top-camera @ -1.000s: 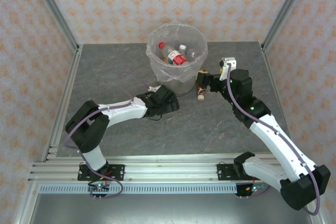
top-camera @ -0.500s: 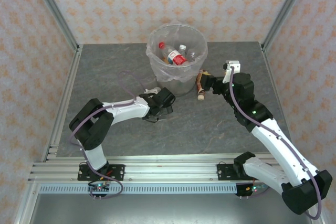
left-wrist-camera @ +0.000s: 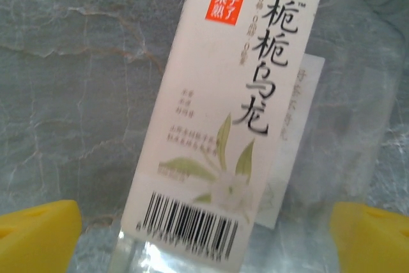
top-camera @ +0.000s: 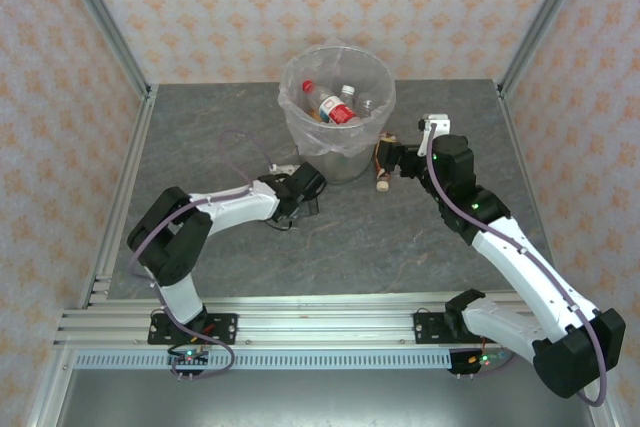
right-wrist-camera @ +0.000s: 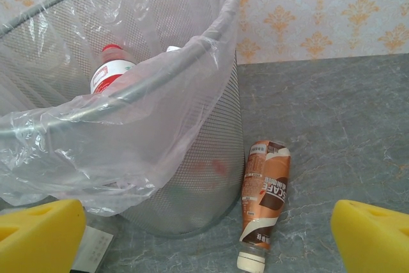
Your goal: Put the plastic bottles in the bin
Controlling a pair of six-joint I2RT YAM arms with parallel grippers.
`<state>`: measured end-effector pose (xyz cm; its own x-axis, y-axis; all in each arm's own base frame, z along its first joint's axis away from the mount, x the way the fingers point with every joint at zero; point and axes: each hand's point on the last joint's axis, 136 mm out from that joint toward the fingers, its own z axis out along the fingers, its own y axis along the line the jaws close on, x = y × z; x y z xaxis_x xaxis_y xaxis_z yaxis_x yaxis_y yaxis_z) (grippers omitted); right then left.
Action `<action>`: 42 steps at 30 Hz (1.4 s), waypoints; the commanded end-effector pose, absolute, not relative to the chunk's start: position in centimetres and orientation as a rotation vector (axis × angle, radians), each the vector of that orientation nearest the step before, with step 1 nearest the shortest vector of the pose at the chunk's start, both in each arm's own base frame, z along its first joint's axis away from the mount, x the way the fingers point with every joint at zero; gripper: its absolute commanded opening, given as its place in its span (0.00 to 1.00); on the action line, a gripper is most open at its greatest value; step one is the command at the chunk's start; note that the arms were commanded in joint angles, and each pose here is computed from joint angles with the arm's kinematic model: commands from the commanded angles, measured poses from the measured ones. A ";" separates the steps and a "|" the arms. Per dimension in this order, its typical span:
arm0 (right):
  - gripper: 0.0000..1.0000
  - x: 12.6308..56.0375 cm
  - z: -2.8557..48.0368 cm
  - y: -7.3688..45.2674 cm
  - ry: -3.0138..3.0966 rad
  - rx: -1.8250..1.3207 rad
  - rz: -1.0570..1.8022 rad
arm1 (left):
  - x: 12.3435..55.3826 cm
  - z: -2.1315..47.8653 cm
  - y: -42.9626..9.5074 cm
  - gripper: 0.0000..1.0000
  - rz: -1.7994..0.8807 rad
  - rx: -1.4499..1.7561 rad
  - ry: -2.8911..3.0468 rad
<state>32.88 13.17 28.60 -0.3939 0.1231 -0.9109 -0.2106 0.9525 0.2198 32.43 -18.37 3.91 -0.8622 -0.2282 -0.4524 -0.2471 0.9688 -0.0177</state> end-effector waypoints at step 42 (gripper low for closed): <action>0.99 34.0 28.1 13.2 1.916 -0.007 0.358 | 32.3 7.5 -16.8 0.40 0.002 -0.307 2.540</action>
